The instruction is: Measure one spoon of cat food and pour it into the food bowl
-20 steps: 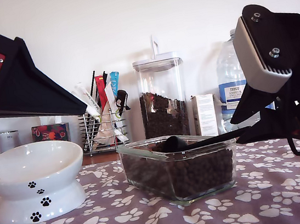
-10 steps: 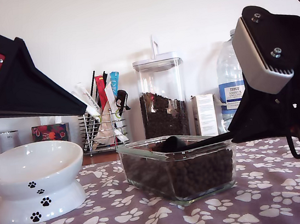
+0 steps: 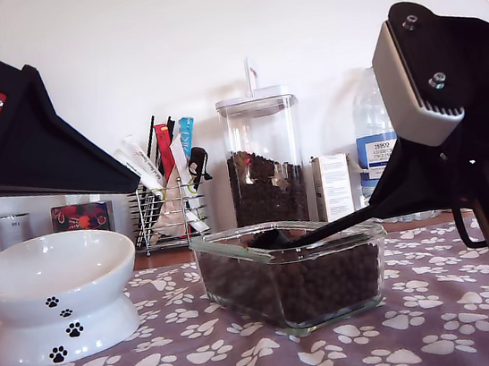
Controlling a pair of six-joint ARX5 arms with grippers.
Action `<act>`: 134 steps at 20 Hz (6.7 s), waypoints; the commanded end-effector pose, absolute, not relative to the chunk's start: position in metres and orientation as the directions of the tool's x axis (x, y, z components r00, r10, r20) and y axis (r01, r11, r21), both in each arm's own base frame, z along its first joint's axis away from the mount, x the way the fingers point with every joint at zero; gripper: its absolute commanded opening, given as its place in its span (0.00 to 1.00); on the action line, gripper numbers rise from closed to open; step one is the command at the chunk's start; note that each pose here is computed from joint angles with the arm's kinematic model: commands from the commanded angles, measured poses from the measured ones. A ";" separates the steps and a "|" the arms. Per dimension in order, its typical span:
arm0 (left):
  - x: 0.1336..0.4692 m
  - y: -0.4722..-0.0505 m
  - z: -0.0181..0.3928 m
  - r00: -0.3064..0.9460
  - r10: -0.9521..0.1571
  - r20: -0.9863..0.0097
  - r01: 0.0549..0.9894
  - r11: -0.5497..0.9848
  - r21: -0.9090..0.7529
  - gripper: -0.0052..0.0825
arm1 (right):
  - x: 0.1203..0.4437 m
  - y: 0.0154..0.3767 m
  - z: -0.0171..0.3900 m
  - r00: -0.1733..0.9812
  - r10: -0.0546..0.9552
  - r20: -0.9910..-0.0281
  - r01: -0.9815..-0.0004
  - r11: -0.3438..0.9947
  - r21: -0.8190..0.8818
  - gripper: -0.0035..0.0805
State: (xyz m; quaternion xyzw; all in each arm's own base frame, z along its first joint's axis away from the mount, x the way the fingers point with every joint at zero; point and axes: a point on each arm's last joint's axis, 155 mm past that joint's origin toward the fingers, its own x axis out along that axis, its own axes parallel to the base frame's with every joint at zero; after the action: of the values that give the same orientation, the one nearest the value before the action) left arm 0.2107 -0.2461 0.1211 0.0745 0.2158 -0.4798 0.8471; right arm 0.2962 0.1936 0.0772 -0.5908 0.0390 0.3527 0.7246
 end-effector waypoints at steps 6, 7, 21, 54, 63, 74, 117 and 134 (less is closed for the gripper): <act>0.207 -0.244 0.110 0.432 -0.773 -0.464 0.846 0.526 -0.088 0.04 | 0.303 0.198 0.105 0.827 0.411 -0.382 -0.470 0.134 -0.873 0.03; 0.207 -0.244 0.110 0.432 -0.773 -0.465 0.846 0.526 -0.088 0.04 | 0.304 0.199 0.111 0.838 0.405 -0.365 -0.452 0.139 -0.881 0.03; 0.203 -0.246 0.109 0.411 -0.785 -0.464 0.844 0.520 -0.130 0.04 | 0.311 0.202 0.139 0.850 0.271 -0.452 -0.359 -0.331 -0.873 0.03; 0.173 -0.257 0.106 0.259 -0.846 -0.465 0.892 0.395 -0.222 0.04 | 0.279 0.203 0.132 0.726 0.092 -0.681 -0.195 -0.923 -0.333 0.03; 0.174 -0.257 0.107 0.260 -0.847 -0.464 0.892 0.395 -0.220 0.04 | 0.257 0.226 0.102 0.627 0.147 -0.765 -0.176 -0.930 -0.323 0.03; 0.174 -0.257 0.108 0.262 -0.848 -0.460 0.893 0.394 -0.218 0.04 | 0.244 0.263 0.107 0.591 0.294 -0.751 -0.305 -0.780 -0.546 0.03; 0.178 -0.258 0.112 0.281 -0.850 -0.446 0.896 0.399 -0.196 0.04 | 0.264 0.249 0.077 0.479 0.311 -0.821 -0.876 0.233 -0.423 0.03; 0.178 -0.258 0.112 0.281 -0.850 -0.445 0.896 0.399 -0.195 0.04 | 0.235 0.193 0.047 0.305 0.145 -0.941 -0.921 0.298 -0.253 0.03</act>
State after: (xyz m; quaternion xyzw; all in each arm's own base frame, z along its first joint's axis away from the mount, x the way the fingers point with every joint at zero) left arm 0.1814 -0.2590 0.1203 0.0440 0.2386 -0.5449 0.8026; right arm 0.2586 0.1993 0.0733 -0.4363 0.4020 0.3727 0.7136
